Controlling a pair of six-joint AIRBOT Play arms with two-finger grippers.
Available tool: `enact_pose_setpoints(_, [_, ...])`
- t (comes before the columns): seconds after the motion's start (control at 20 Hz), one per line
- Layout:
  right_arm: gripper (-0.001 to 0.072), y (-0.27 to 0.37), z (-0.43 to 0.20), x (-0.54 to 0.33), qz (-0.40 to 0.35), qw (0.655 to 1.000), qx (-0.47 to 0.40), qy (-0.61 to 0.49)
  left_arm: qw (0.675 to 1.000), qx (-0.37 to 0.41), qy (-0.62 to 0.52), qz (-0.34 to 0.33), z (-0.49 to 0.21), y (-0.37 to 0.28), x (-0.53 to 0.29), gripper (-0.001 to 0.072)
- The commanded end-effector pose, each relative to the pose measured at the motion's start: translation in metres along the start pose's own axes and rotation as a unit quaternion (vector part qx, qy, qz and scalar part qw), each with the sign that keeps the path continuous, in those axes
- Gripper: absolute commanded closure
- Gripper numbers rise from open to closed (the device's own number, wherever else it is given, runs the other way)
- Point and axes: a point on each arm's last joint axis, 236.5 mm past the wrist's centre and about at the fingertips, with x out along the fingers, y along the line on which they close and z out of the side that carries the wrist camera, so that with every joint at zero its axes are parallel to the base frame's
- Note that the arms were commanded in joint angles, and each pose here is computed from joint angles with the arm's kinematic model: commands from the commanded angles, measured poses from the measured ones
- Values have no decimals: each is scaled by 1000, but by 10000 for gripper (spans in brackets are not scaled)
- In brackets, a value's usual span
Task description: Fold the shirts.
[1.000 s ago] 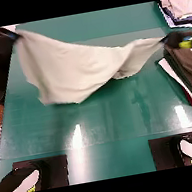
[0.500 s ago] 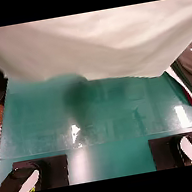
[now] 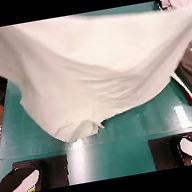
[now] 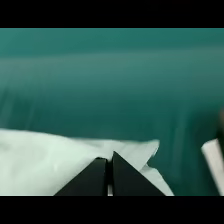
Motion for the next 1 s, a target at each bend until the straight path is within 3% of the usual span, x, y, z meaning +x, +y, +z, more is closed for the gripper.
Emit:
enact_pose_setpoints(0.0, [698, -23, -63, 99, -18, 988, 20, 150, 991, -40, 129, -23, -85, 21, 102, 682])
enact_pose_setpoints(0.2, [697, -32, -89, 201, -36, 985, 7, 166, 972, -79, 222, -20, -179, 47, 199, 681])
enact_pose_setpoints(0.4, [695, -45, -79, 257, -47, 990, 54, 122, 958, -98, 269, -18, -233, 54, 237, 679])
enact_pose_setpoints(0.45, [690, -48, -79, 263, -49, 990, 58, 117, 956, -101, 275, -6, -237, 59, 237, 548])
enact_pose_setpoints(0.5, [583, -52, -80, 265, -51, 990, 61, 120, 955, -98, 278, 7, -239, 66, 236, 222])
enact_pose_setpoints(0.55, [382, -57, -82, 264, -54, 989, 65, 124, 954, -95, 283, 19, -240, 73, 232, 41])
enact_pose_setpoints(0.65, [366, -62, -85, 254, -56, 987, 73, 135, 945, -116, 305, 27, -247, 85, 217, 43])
enact_pose_setpoints(0.75, [395, -64, -94, 230, -52, 984, 45, 167, 918, -156, 364, 20, -270, 92, 187, 66])
enact_pose_setpoints(0.8, [395, -60, -103, 217, -46, 980, 28, 191, 901, -174, 397, 9, -283, 93, 169, 236])
enact_pose_setpoints(0.85, [395, -54, -113, 202, -38, 975, 10, 218, 887, -196, 418, -3, -294, 95, 155, 285])
enact_pose_setpoints(0.95, [395, -44, -135, 175, -28, 967, -4, 253, 874, -250, 415, -30, -302, 93, 138, 285])
